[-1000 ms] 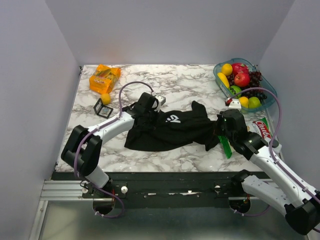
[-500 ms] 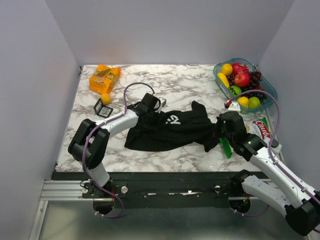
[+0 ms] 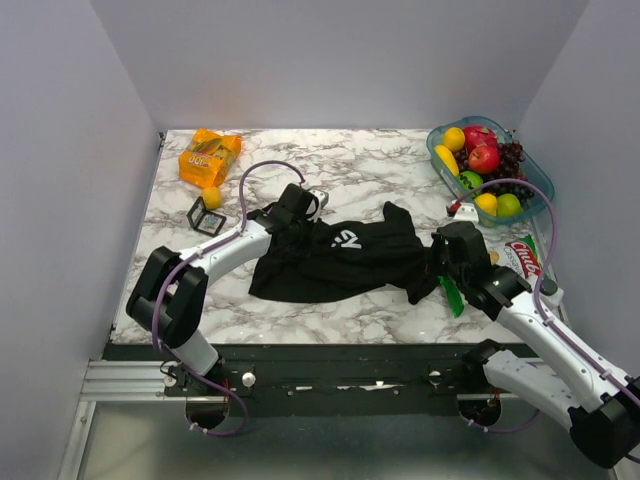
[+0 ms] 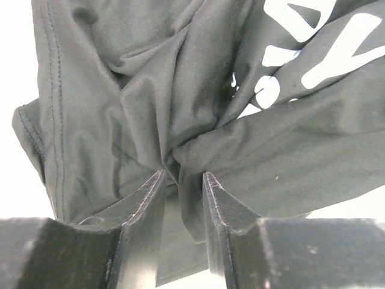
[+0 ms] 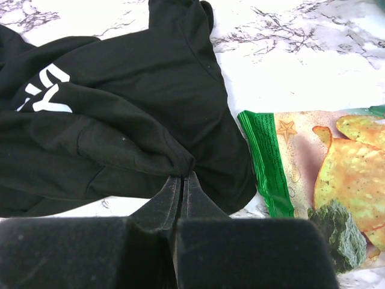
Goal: Pin the brooch onto the clothing
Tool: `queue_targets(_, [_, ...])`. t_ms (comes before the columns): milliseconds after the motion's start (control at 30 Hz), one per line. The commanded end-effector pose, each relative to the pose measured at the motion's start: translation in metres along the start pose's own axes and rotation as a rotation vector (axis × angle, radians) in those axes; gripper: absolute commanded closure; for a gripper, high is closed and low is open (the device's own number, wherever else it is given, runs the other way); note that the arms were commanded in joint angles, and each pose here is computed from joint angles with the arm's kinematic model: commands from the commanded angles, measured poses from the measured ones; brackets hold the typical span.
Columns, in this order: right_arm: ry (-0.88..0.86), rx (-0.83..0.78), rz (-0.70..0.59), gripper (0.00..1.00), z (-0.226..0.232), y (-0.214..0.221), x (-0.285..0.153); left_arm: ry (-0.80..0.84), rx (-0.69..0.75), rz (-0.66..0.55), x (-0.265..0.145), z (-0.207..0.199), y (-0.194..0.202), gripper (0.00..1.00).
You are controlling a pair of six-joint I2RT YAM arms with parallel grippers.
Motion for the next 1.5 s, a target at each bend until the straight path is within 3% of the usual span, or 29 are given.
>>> queue_targets(0, [-0.002, 0.007, 0.002, 0.95, 0.001, 0.000, 0.002, -0.011, 0.000, 0.021, -0.004, -0.005, 0.005, 0.62])
queue_targets(267, [0.002, 0.007, -0.001, 0.95, 0.000, 0.001, 0.003, 0.011, 0.008, 0.050, 0.002, -0.011, 0.007, 0.63])
queue_targets(400, [0.005, 0.004, 0.003, 0.95, -0.001, 0.001, 0.003, 0.010, 0.011, 0.053, 0.004, -0.011, 0.008, 0.71])
queue_targets(733, [-0.002, 0.004, -0.003, 0.95, 0.000, 0.001, 0.002, -0.003, 0.021, 0.078, 0.010, -0.009, 0.010, 0.68])
queue_targets(833, [-0.001, 0.002, -0.004, 0.95, 0.000, 0.000, 0.002, -0.004, 0.021, 0.073, 0.009, -0.009, 0.009, 0.80])
queue_targets(900, [-0.002, 0.003, -0.005, 0.95, 0.000, 0.000, 0.002, -0.004, 0.022, 0.064, 0.008, -0.009, 0.008, 0.96])
queue_targets(933, [0.001, 0.000, -0.004, 0.95, 0.000, 0.000, 0.002, -0.007, 0.024, 0.052, 0.007, -0.009, 0.006, 1.00])
queue_targets(1067, [-0.006, 0.000, -0.011, 0.95, 0.003, -0.008, -0.004, -0.120, 0.029, -0.018, -0.007, 0.002, -0.002, 1.00])
queue_targets(1300, [-0.045, 0.013, -0.068, 0.96, 0.015, -0.032, -0.020, -0.329, -0.059, -0.326, -0.083, 0.037, -0.011, 1.00])
queue_targets(1467, [-0.118, 0.033, -0.056, 0.96, 0.030, -0.044, -0.029, -0.423, -0.068, -0.401, -0.111, 0.047, -0.008, 1.00])
Point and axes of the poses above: each gripper's point midway between its finger pads, its own x axis out along the fingers, its own z axis along the line the jaws close on, y = z × x, the point moved 9 cm from there along -x, back along the fingers, and after that the axes turned 15 degrees about x, right-handed, at the moved point
